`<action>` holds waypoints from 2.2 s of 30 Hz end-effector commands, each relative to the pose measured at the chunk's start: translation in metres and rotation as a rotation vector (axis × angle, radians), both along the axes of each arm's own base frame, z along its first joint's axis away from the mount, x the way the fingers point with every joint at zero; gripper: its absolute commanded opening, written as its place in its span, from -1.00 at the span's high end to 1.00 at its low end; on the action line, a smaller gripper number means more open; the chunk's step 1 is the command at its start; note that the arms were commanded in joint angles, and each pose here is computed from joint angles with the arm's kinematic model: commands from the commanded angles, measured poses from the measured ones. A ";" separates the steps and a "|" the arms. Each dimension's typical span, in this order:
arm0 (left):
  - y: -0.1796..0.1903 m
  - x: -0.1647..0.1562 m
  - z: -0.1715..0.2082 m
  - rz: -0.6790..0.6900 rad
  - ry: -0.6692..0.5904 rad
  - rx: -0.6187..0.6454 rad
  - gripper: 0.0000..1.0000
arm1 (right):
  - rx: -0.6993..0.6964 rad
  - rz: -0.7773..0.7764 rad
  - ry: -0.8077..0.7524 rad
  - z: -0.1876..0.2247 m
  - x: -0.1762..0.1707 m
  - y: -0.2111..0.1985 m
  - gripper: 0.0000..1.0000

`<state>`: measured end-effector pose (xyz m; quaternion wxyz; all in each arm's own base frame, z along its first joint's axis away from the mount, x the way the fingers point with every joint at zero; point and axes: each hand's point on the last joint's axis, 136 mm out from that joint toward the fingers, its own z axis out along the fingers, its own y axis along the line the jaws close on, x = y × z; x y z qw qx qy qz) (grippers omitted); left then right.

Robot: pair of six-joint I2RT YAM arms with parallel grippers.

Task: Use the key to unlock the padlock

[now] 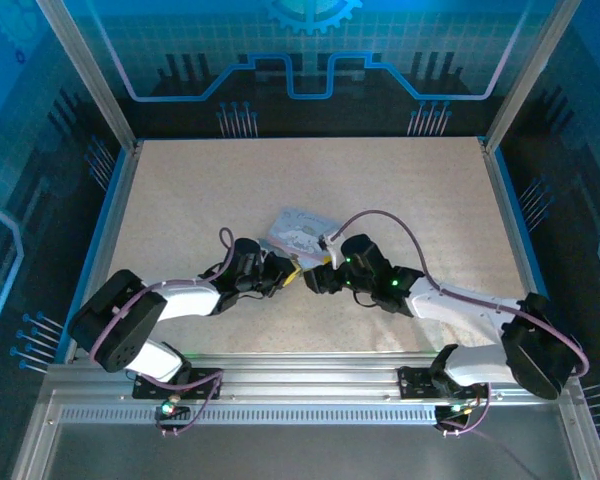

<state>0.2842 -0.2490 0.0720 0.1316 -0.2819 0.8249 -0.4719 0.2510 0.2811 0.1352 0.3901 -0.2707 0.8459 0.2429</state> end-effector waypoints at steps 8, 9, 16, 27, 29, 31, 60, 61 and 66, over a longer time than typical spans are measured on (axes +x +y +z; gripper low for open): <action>-0.006 0.008 0.033 0.029 0.046 -0.046 0.85 | -0.353 0.298 -0.521 0.018 -0.010 -0.002 -0.38; -0.006 0.007 0.033 0.031 0.056 -0.049 0.85 | -0.379 0.323 -0.551 0.017 -0.011 -0.001 -0.38; -0.012 0.009 0.038 0.026 0.068 -0.090 0.90 | -0.537 0.358 -0.672 0.000 -0.009 0.009 -0.39; -0.010 0.008 0.039 0.034 0.073 -0.094 0.93 | -0.544 0.334 -0.674 -0.023 0.001 0.026 -0.38; -0.011 0.007 0.038 0.032 0.075 -0.094 0.93 | -0.548 0.338 -0.667 -0.028 0.002 0.028 -0.36; -0.010 0.007 0.037 0.036 0.078 -0.094 0.94 | -0.556 0.343 -0.654 -0.034 0.002 0.029 -0.26; -0.009 0.005 0.033 0.047 0.094 -0.098 0.95 | -0.516 0.308 -0.628 -0.045 0.009 0.040 0.17; -0.009 0.005 0.033 0.046 0.094 -0.098 0.95 | -0.513 0.308 -0.628 -0.044 0.009 0.041 0.17; -0.009 0.005 0.033 0.044 0.092 -0.099 0.95 | -0.511 0.291 -0.632 -0.042 0.012 0.040 0.31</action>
